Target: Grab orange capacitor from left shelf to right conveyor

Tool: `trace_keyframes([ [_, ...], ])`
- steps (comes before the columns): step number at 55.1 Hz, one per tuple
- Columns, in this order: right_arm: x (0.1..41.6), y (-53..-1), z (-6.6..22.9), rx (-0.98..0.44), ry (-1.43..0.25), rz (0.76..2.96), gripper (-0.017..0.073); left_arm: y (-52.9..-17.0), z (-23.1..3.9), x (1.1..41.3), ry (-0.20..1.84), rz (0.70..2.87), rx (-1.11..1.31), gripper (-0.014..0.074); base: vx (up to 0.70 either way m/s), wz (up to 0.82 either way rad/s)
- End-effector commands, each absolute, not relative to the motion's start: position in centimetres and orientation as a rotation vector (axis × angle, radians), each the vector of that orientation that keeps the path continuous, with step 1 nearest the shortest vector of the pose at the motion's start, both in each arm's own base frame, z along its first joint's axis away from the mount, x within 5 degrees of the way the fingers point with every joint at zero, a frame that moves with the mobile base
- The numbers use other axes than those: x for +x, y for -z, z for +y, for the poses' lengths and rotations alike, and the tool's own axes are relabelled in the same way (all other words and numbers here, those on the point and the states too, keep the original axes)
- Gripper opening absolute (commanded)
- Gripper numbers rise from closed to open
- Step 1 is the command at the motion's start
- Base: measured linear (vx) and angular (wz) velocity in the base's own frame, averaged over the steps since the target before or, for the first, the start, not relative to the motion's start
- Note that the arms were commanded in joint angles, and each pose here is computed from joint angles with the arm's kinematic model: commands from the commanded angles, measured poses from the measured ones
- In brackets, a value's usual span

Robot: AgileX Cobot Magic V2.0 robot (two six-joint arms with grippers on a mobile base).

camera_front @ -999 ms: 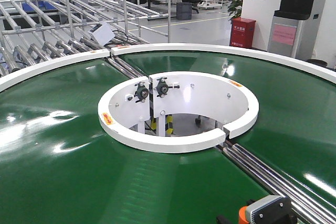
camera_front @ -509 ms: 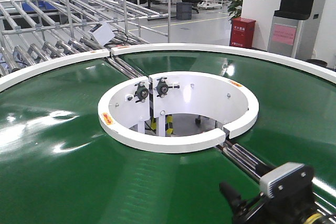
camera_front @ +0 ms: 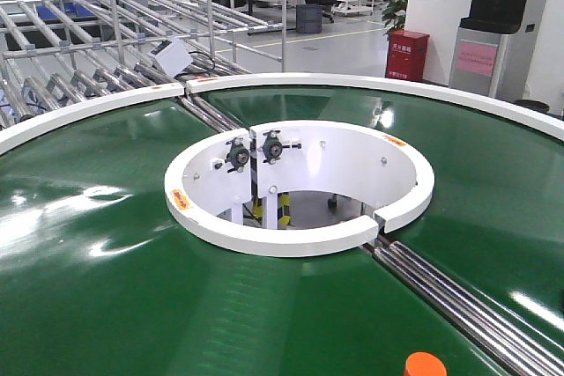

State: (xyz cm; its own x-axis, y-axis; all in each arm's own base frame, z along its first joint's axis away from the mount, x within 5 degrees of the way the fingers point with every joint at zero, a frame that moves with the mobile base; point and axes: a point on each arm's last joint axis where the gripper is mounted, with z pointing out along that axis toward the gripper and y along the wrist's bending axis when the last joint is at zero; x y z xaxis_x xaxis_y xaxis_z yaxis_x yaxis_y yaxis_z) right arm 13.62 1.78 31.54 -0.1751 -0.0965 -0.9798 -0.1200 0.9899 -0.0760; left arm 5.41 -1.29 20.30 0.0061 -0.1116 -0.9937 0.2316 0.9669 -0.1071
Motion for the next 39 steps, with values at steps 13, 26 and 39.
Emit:
trace_keyframes([
  [13,9.9,-34.0,0.7,-0.11,0.002,1.618,-0.0012,-22.1,-1.2,5.1,0.291,1.428,0.084,-0.0006,0.0,0.0],
  [26,9.5,-34.1,0.7,-0.108,0.001,1.602,-0.0012,-22.1,-1.2,5.1,0.291,1.428,0.084,-0.0006,0.0,0.0],
  [39,9.5,-34.1,0.7,-0.1,-0.012,1.604,-0.0012,-22.1,-1.2,5.1,0.291,1.428,0.084,-0.0006,0.0,0.0],
])
